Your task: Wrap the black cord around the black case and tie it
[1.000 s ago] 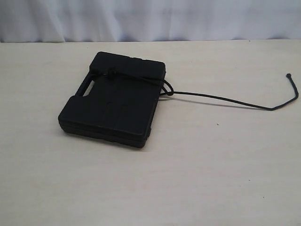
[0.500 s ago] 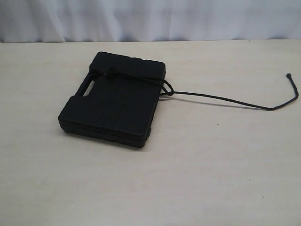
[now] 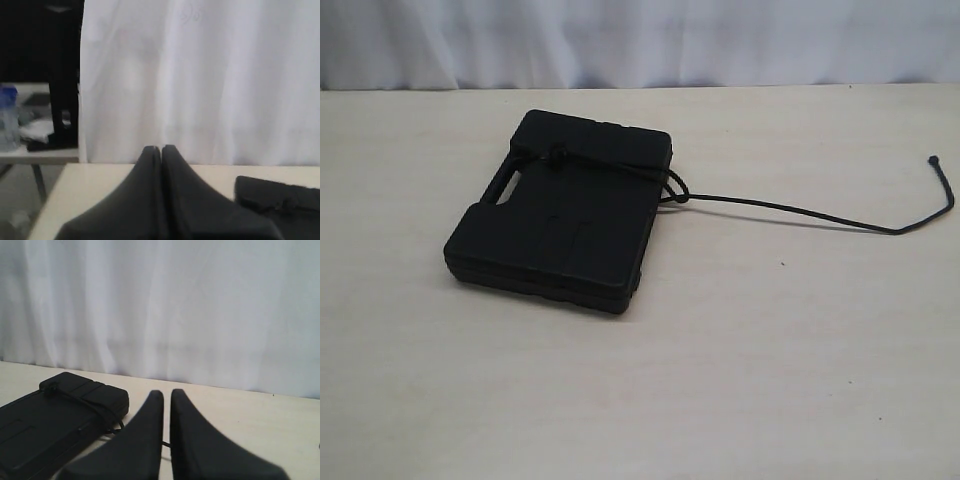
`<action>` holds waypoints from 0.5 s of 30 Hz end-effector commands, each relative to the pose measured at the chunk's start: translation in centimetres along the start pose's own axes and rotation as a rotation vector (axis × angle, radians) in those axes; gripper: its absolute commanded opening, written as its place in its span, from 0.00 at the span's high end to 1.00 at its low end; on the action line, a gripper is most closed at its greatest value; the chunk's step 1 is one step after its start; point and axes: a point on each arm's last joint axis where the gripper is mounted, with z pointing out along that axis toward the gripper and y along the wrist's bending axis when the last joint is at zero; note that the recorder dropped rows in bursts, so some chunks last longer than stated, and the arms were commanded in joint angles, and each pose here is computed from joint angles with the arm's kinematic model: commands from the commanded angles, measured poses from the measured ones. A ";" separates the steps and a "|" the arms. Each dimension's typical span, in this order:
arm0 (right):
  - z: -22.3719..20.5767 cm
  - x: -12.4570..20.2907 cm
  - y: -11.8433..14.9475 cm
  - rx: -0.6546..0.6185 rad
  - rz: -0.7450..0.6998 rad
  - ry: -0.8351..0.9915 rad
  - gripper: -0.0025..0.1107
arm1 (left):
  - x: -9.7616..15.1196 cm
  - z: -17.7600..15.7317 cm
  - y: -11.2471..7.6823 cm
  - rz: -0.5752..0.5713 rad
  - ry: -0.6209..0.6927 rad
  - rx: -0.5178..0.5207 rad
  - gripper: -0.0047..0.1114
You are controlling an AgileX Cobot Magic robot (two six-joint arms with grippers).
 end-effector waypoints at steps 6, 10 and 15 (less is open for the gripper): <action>-1.0 2.9 0.1 -0.004 0.037 0.181 0.94 | 2.7 -1.9 -1.3 0.988 -0.210 0.158 0.96; -1.0 2.9 0.1 -0.004 0.037 0.172 0.94 | 4.6 -3.2 -1.0 0.953 -0.153 0.204 0.96; -1.0 2.8 0.1 -0.004 0.037 0.170 0.94 | 6.1 -3.4 -1.1 0.961 -0.008 0.296 0.96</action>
